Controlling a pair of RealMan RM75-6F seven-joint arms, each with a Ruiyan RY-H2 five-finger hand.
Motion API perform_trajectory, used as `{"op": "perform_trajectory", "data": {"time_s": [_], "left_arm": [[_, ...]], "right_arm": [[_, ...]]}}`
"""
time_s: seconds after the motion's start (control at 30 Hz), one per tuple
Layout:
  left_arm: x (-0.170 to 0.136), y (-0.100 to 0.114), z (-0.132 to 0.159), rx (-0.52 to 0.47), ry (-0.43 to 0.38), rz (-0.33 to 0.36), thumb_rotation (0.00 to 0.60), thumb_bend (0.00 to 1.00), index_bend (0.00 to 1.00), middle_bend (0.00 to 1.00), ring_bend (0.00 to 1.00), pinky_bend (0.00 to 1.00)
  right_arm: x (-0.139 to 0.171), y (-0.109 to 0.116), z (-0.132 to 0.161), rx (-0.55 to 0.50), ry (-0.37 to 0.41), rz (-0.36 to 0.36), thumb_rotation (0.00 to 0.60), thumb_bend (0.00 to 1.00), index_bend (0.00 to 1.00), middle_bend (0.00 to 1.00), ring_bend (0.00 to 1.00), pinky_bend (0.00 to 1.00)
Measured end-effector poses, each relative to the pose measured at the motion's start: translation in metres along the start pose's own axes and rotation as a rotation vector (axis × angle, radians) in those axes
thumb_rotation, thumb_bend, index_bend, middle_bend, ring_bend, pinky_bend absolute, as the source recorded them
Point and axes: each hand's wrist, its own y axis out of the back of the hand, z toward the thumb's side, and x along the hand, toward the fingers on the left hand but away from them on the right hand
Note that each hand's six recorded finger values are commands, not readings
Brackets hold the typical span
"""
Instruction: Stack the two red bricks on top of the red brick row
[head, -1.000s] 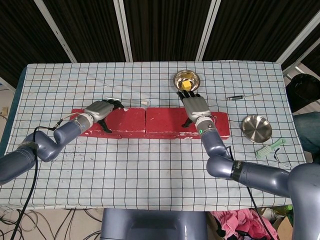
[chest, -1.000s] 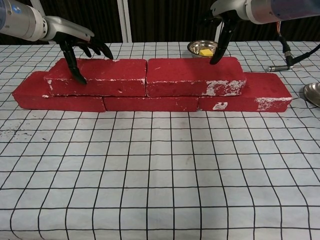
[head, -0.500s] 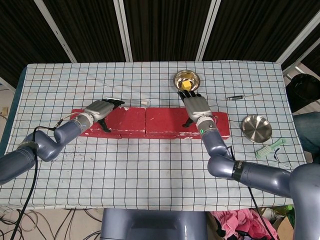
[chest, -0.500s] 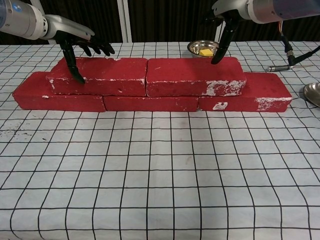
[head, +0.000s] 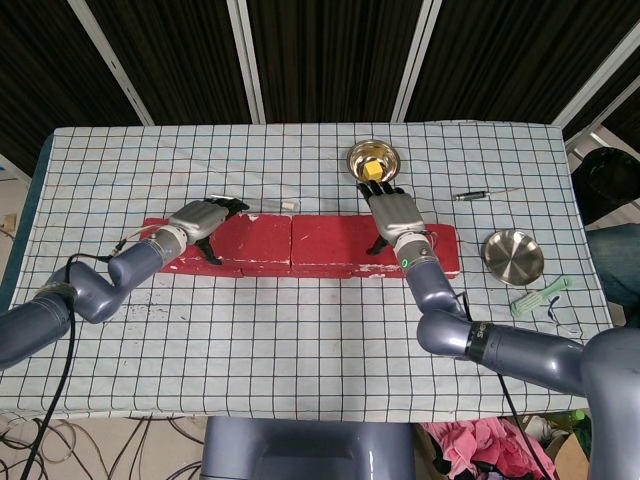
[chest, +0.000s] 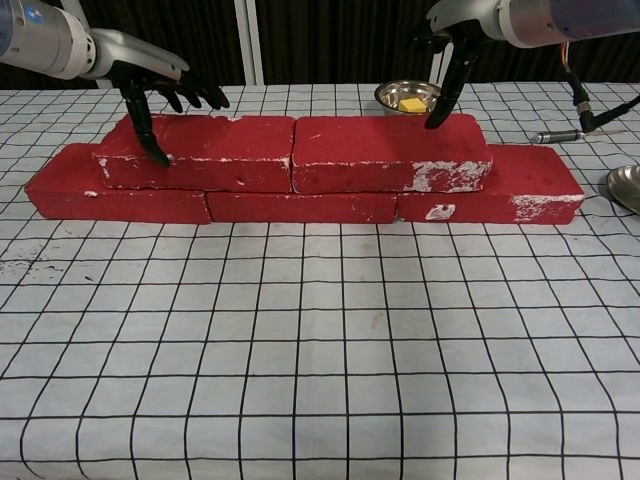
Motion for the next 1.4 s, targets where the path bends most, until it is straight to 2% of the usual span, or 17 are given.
{"op": "perform_trajectory", "data": {"time_s": [0.43,0.57,0.73,1.07,1.27,1.4], "left_arm": [[-0.016,0.015,-0.007,0.012,0.005,0.028,0.600,0.00,0.00,0.01,0.00,0.07],[-0.033,0.027,-0.019,0.036,0.015,0.063,0.600,0.00,0.01,0.02,0.00,0.05],[-0.063,0.035,-0.043,0.101,0.054,0.100,0.600,0.00,0.06,0.03,0.00,0.04],[-0.096,0.001,-0.072,0.243,0.138,0.109,0.600,0.02,0.09,0.03,0.00,0.03],[-0.113,-0.023,-0.092,0.247,0.226,0.131,0.600,0.03,0.09,0.03,0.00,0.03],[-0.126,-0.044,-0.101,0.233,0.272,0.123,0.600,0.03,0.09,0.03,0.00,0.03]], "right_arm": [[0.004,0.002,-0.004,-0.010,-0.005,-0.004,0.600,0.00,0.00,0.01,0.00,0.14],[0.008,0.003,-0.004,-0.012,-0.004,-0.007,0.600,0.00,0.00,0.01,0.00,0.14],[0.016,0.007,-0.009,-0.018,-0.013,-0.025,0.600,0.00,0.00,0.01,0.00,0.14],[0.029,0.010,-0.031,-0.038,-0.047,-0.045,0.600,0.00,0.00,0.01,0.00,0.14],[0.034,0.014,-0.041,-0.046,-0.060,-0.054,0.600,0.00,0.00,0.01,0.00,0.14],[0.036,0.014,-0.046,-0.059,-0.065,-0.054,0.600,0.00,0.00,0.01,0.00,0.14]]}}
